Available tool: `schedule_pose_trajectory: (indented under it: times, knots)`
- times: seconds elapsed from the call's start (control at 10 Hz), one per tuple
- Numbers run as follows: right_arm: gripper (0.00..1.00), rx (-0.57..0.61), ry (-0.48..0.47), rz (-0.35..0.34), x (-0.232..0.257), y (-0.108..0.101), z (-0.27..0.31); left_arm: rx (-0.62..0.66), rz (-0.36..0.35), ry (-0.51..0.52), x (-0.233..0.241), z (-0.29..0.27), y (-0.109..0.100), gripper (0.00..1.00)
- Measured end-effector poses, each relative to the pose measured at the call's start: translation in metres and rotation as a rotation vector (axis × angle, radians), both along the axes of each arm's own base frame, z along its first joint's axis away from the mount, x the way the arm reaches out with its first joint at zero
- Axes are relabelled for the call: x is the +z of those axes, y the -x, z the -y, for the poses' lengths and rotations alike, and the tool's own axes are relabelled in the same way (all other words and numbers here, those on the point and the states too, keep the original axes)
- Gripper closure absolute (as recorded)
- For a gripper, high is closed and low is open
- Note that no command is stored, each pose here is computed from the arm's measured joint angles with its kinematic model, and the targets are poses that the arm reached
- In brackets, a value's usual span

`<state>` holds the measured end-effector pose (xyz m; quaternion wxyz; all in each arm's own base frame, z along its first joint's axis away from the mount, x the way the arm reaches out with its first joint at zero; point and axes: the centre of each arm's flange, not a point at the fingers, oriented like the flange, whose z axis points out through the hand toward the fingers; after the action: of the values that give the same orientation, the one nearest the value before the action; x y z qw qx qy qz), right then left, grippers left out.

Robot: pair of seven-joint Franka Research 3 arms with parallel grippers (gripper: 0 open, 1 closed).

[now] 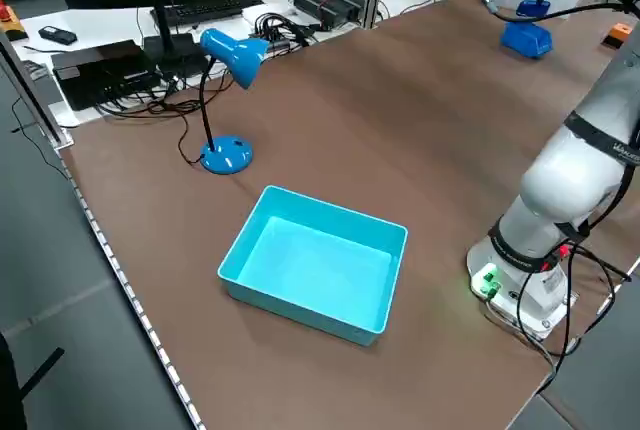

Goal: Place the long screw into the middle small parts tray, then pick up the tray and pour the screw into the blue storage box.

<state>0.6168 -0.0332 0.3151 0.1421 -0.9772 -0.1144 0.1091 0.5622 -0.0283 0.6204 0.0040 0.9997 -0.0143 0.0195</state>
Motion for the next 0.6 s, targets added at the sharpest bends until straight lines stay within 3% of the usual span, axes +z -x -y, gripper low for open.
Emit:
schedule_pose_trajectory:
  times: [0.6]
  knots:
    - [0.96, 0.192, 0.179, -0.012, 0.002, 0.001, -0.021, 0.001, 0.0, 0.0, 0.0, 0.0, 0.0, 0.0]
